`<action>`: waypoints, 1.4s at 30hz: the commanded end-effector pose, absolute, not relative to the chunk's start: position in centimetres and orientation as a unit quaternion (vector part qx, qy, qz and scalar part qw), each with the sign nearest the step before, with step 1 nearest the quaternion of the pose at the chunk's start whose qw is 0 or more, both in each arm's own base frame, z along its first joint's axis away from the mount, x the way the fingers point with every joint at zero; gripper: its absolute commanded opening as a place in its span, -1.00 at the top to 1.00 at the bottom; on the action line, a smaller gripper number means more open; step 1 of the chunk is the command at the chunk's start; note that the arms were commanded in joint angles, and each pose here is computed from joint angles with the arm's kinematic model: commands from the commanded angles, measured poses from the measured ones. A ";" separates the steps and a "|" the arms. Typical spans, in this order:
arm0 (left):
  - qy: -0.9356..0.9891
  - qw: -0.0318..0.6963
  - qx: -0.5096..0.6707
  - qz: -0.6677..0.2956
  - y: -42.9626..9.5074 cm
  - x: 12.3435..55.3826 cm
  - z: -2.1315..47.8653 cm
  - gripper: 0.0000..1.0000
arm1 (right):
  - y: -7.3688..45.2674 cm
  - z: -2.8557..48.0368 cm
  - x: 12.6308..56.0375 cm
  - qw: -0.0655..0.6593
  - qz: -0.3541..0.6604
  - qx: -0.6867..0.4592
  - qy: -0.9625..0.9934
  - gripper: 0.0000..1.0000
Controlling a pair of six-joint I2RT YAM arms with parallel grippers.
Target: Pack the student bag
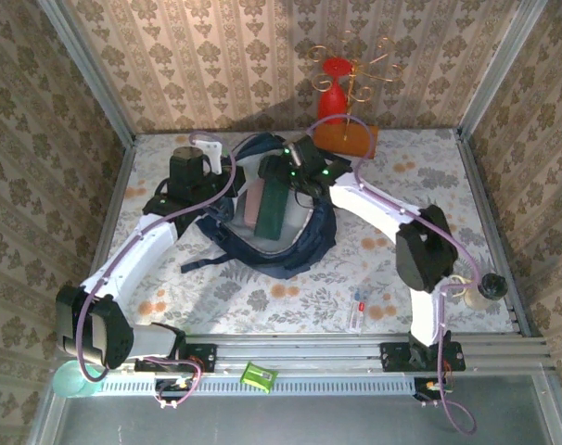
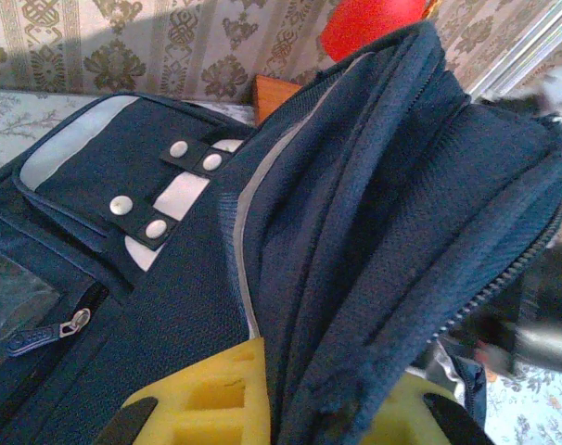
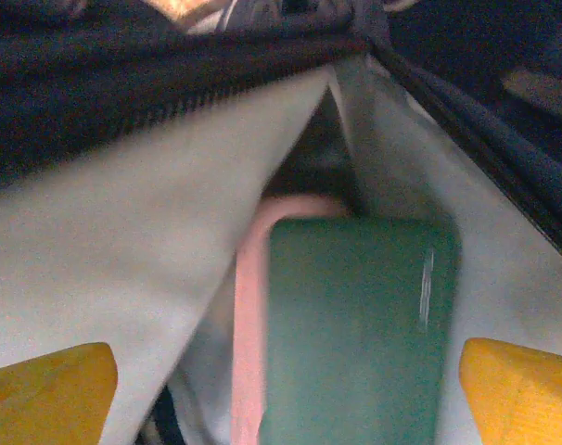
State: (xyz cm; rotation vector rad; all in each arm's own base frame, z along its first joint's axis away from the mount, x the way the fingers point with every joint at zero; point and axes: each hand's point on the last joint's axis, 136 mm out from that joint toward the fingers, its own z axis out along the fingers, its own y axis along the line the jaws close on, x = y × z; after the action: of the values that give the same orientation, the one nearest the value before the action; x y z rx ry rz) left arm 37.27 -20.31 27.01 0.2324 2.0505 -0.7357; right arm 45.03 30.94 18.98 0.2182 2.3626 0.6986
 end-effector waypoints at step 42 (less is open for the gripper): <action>0.835 0.481 0.119 -0.240 -23.8 30.5 23.3 -0.65 | 12.0 15.3 40.9 0.308 0.106 0.066 0.943 -0.45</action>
State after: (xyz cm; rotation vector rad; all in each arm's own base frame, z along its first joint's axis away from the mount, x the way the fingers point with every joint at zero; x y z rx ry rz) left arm 31.50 -26.82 24.91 0.2964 2.0005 -0.6830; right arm 42.85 14.10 13.66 0.1630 2.5512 0.4292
